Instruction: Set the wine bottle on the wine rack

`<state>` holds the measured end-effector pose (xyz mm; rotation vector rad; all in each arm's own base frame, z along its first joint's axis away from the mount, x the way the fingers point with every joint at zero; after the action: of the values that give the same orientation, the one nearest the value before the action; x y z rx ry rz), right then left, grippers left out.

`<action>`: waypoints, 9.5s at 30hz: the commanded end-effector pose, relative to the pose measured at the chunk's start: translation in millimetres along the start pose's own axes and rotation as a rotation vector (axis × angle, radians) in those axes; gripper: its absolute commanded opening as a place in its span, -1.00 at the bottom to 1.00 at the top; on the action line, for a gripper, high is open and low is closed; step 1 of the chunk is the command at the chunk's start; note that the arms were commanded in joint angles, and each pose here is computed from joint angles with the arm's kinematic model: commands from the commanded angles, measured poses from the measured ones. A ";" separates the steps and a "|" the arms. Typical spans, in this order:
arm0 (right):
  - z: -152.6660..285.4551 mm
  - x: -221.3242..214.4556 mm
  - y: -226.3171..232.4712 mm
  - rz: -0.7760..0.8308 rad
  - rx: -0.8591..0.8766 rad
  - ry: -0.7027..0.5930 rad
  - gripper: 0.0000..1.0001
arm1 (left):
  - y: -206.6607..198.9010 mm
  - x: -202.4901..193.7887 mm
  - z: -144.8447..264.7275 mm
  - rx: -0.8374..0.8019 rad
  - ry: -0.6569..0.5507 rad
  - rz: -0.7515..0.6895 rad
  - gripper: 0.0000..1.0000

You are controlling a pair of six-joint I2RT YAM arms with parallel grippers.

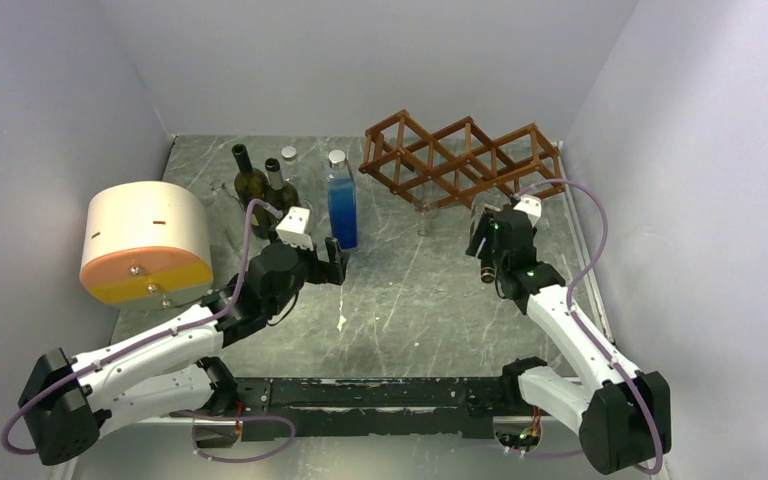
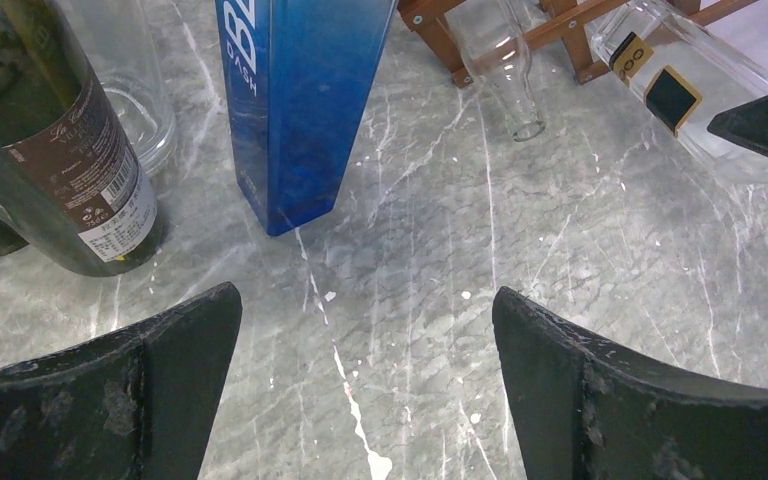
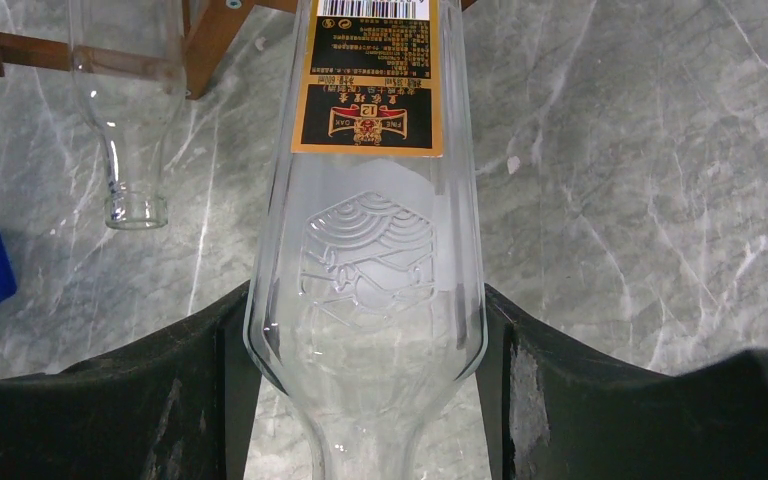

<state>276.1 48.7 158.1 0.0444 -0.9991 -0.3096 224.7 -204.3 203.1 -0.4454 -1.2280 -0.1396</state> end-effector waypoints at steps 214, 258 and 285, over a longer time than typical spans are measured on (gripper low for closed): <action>70.6 84.6 304.4 0.337 0.682 -0.262 0.64 | 46.1 126.0 94.4 0.258 -0.322 0.178 0.94; 149.0 107.1 273.4 0.281 0.756 -0.320 -0.64 | -18.9 -4.5 2.4 -0.260 -0.147 -0.145 0.99; 222.1 130.1 237.0 0.134 0.964 -0.291 -0.79 | -74.1 1.6 -6.5 -0.646 -0.380 -0.346 0.73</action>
<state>226.3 270.5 353.5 0.6135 -1.1852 0.3929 213.2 -264.3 199.7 -0.7350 -1.5138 -0.7140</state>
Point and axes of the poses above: each gripper's point midway between its finger pads, its own z axis back along the fingers, its own y axis along the line the jaws close on, x = y × z, the point moved 4 cm from there along z, back along the fingers, and after that the axes turned 1 degree about -z, right-handed, at the moved point
